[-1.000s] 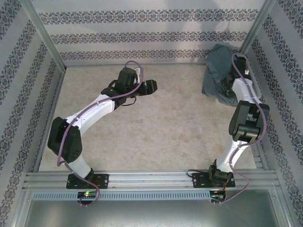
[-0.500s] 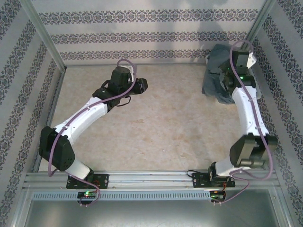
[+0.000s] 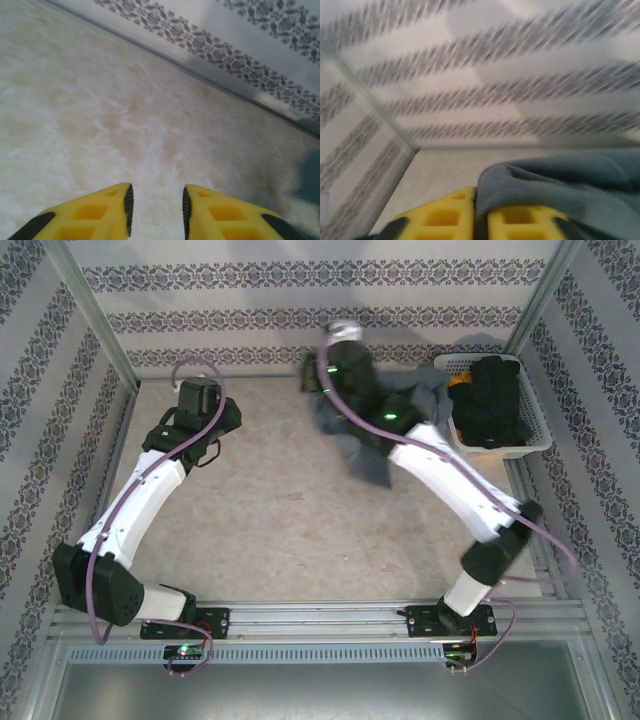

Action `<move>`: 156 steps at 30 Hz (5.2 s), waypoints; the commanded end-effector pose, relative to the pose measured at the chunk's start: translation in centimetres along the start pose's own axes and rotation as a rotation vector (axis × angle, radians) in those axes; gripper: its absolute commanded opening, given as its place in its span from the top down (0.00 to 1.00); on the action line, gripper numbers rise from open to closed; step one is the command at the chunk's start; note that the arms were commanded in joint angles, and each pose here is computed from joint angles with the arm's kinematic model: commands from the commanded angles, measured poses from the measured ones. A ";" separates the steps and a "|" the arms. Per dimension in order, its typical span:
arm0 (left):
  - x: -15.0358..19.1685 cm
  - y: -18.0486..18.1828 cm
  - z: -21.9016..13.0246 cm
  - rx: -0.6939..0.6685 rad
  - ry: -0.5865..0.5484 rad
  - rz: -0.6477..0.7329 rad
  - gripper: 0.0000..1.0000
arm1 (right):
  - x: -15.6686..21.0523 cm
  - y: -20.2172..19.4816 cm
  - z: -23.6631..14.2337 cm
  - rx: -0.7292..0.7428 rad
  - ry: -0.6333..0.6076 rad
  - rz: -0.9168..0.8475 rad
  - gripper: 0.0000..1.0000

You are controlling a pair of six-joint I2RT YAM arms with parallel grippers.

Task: Fold and stack the t-shirts

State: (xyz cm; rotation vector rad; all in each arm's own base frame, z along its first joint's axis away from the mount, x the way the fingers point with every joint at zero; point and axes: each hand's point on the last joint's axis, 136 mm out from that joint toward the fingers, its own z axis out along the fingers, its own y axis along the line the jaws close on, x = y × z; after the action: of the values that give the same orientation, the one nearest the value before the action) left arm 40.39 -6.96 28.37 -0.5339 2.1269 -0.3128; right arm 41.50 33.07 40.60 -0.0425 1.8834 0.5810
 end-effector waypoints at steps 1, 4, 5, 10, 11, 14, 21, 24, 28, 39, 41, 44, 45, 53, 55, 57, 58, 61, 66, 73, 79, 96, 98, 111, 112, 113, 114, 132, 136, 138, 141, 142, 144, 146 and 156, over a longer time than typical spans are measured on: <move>0.8 3.4 -1.4 -0.119 0.020 -0.001 0.64 | 9.0 3.2 4.8 -0.125 0.308 0.003 0.42; 2.2 4.6 -2.3 -0.124 0.059 -0.007 0.58 | 11.2 4.9 5.3 -0.181 0.436 -0.023 0.32; 2.8 4.9 -2.5 -0.123 0.078 -0.004 0.55 | 10.9 4.8 5.1 -0.180 0.431 -0.029 0.31; 8.4 5.9 -2.6 -0.089 0.276 0.029 0.46 | 9.5 -2.8 3.4 -0.036 0.379 0.029 0.31; 9.8 6.1 -2.5 -0.087 0.324 0.027 0.46 | 9.8 -5.0 3.0 0.002 0.385 0.059 0.32; 14.3 7.0 -2.8 -0.095 0.456 0.034 0.45 | 11.6 -13.8 0.4 0.189 0.407 0.154 0.35; 24.0 9.4 -2.2 -0.171 0.716 -0.126 0.38 | 20.1 -28.3 -6.7 0.505 0.547 0.341 0.33; 26.1 8.6 -0.9 -0.150 0.760 -0.229 0.34 | 23.4 -30.6 -7.9 0.557 0.605 0.389 0.29; 27.8 8.4 0.8 -0.190 0.805 -0.292 0.34 | 25.9 -32.1 -7.6 0.596 0.665 0.423 0.28; 27.6 9.5 3.4 -0.277 0.731 -0.317 0.53 | 27.8 -34.9 -4.1 0.652 0.683 0.486 0.32; 26.7 9.6 3.5 -0.280 0.694 -0.294 0.60 | 27.8 -35.4 -3.5 0.655 0.674 0.490 0.34; 25.7 9.5 3.4 -0.279 0.658 -0.272 0.69 | 27.5 -35.7 -2.4 0.644 0.656 0.487 0.38; 25.4 9.6 3.4 -0.278 0.647 -0.267 0.73 | 27.5 -35.8 -2.1 0.642 0.653 0.490 0.39; 22.1 9.4 3.7 -0.285 0.540 -0.225 1.00 | 28.0 -35.8 -0.7 0.633 0.645 0.534 0.80; 20.7 8.6 3.8 -0.261 0.498 -0.225 1.00 | 26.7 -35.3 -1.0 0.619 0.607 0.517 1.00; 19.2 7.9 3.8 -0.231 0.452 -0.227 1.00 | 25.1 -34.7 -1.7 0.610 0.559 0.492 1.00; 18.4 7.5 3.7 -0.219 0.426 -0.230 1.00 | 24.1 -34.3 -2.1 0.603 0.532 0.481 1.00; 15.6 6.3 3.0 -0.165 0.341 -0.238 1.00 | 21.3 -33.2 -3.3 0.577 0.462 0.458 1.00; 11.4 4.0 1.7 -0.060 0.225 -0.231 1.00 | 17.2 -31.2 -5.0 0.528 0.373 0.433 1.00; 5.2 0.1 -1.0 0.112 0.056 -0.214 1.00 | 10.6 -28.5 -7.8 0.455 0.227 0.379 1.00; -1.4 -3.3 -6.0 0.289 -0.136 -0.187 1.00 | 4.0 -26.4 -11.6 0.397 0.060 0.335 1.00; -13.4 -5.0 -25.1 0.509 -0.655 -0.146 1.00 | -13.0 -20.8 -26.0 0.271 -0.497 0.221 1.00; -14.2 -4.5 -26.3 0.500 -0.711 -0.156 1.00 | -13.9 -20.7 -27.4 0.281 -0.557 0.222 1.00; -14.6 0.3 -0.3 0.078 -0.364 -0.328 1.00 | -9.5 -29.1 -5.2 0.391 -0.177 0.347 1.00; -14.1 1.6 3.3 0.052 -0.305 -0.364 0.95 | -8.0 -30.4 -2.2 0.386 -0.119 0.372 0.87; -13.8 2.5 6.8 0.056 -0.240 -0.391 0.75 | -6.4 -31.8 0.5 0.385 -0.057 0.406 0.70; -13.3 3.0 9.7 0.064 -0.177 -0.404 0.54 | -4.8 -33.0 2.9 0.387 0.007 0.428 0.57; 2.2 21.3 4.6 -0.471 0.152 -0.396 0.33 | 14.0 -33.3 -3.1 0.525 0.341 0.511 0.42; 5.6 24.0 3.4 -0.518 0.215 -0.428 0.33 | 16.9 -32.4 -3.0 0.506 0.410 0.527 0.42; 7.9 24.6 4.4 -0.497 0.277 -0.480 0.31 | 18.2 -31.8 -1.8 0.485 0.452 0.532 0.42; 9.8 24.2 7.0 -0.409 0.367 -0.476 0.27 | 19.9 -31.2 0.5 0.453 0.515 0.531 0.41; 10.0 23.7 7.9 -0.362 0.374 -0.469 0.26 | 20.4 -31.2 1.3 0.447 0.536 0.527 0.40; 10.0 23.7 8.8 -0.336 0.367 -0.451 0.25 | 21.6 -31.6 2.5 0.456 0.576 0.531 0.40; 10.0 23.9 9.8 -0.324 0.366 -0.432 0.26 | 22.4 -32.0 3.5 0.466 0.603 0.536 0.40; 11.5 24.9 12.8 -0.346 0.435 -0.426 0.40 | 24.5 -34.3 4.6 0.629 0.716 0.503 0.43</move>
State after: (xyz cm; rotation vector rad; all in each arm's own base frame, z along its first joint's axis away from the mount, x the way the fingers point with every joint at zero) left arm 37.50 8.73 2.62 -1.2831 2.5018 -0.3202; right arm 47.24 11.13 5.73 0.7287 2.6673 0.3878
